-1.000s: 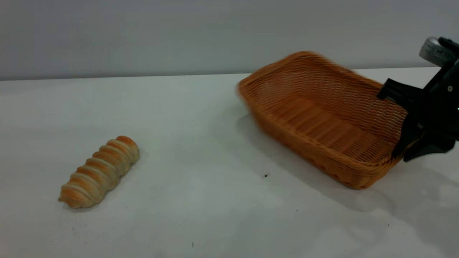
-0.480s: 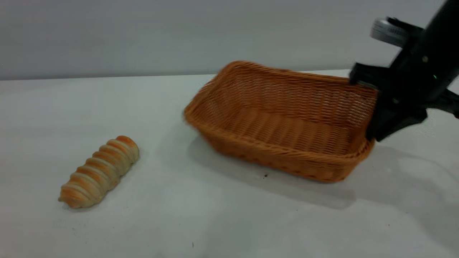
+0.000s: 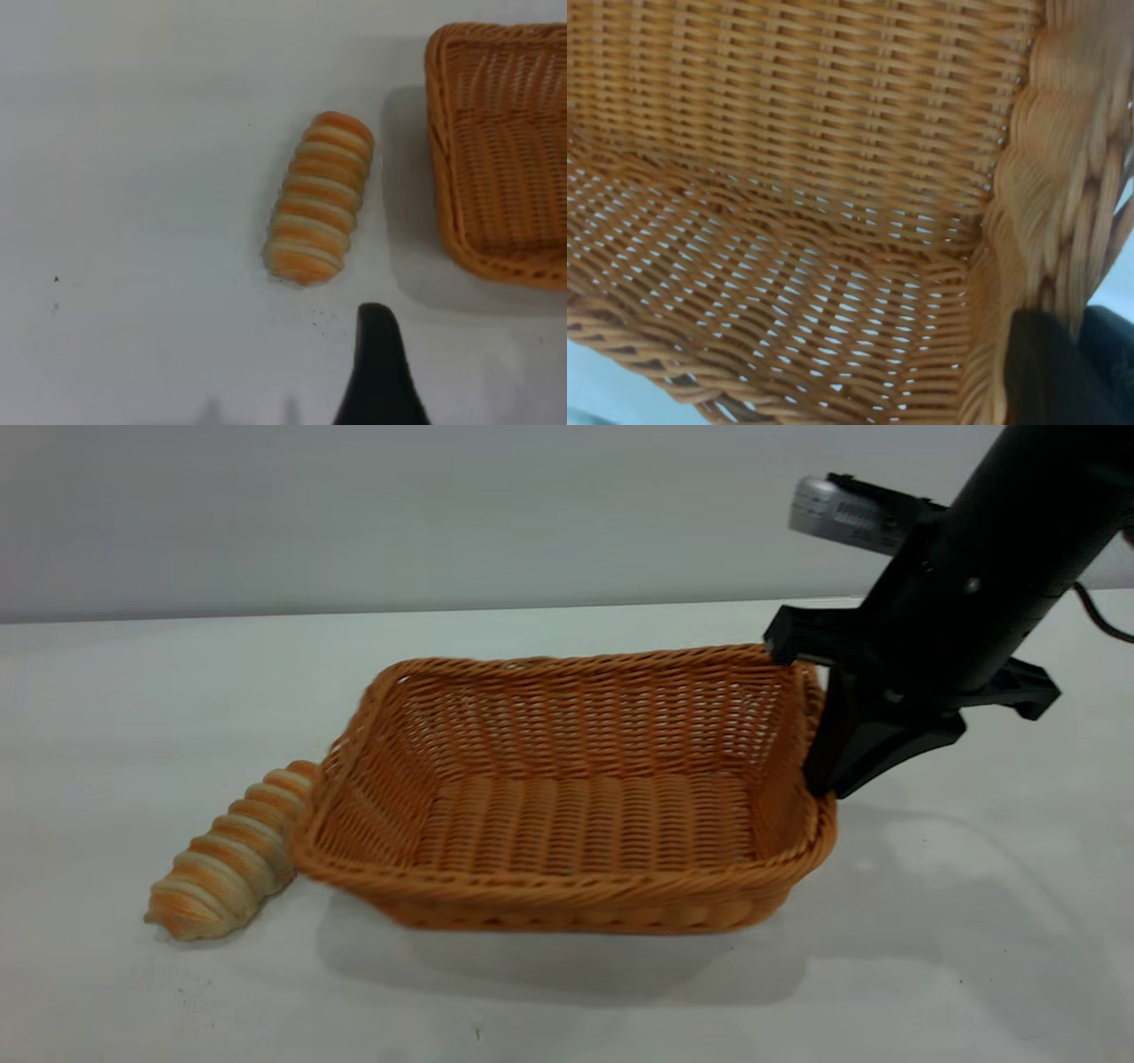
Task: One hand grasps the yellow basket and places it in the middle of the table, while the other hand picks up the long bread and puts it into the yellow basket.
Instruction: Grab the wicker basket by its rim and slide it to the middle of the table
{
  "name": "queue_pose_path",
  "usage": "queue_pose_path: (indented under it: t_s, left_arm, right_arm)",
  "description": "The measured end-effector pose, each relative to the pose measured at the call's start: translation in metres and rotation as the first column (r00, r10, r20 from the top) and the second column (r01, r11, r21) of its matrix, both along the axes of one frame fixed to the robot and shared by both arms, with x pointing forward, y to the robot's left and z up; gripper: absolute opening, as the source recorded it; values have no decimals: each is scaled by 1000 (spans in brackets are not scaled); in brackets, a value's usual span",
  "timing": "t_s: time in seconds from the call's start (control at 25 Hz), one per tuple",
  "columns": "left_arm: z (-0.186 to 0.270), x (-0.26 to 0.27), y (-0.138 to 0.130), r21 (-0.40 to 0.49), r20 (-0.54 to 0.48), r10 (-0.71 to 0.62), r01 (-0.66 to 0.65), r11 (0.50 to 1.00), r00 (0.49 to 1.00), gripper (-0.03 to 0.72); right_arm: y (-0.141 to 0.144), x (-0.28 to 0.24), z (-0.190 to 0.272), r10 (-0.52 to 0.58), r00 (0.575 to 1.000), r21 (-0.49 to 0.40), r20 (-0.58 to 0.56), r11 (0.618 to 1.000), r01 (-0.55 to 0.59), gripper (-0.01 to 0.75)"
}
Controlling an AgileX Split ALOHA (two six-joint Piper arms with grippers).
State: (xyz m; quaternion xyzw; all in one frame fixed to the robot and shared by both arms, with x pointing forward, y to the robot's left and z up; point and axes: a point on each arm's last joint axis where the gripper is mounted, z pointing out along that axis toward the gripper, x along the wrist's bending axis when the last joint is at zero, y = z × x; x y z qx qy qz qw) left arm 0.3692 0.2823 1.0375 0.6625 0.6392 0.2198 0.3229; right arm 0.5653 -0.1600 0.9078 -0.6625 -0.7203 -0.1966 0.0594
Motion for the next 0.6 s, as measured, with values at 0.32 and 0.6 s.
queue_pose_path:
  t_s: [0.32,0.6]
  left_arm:
    - [0,0,0,-1,0,0,0,1000,1000,575]
    - [1,1,0,-4,21,4,-3,1000,1000,575]
  right_arm:
    - [3,0,0,56,998,-14,37,998,-55,267]
    - [-1,2,-1,117,990,-79,73,991,-111,671]
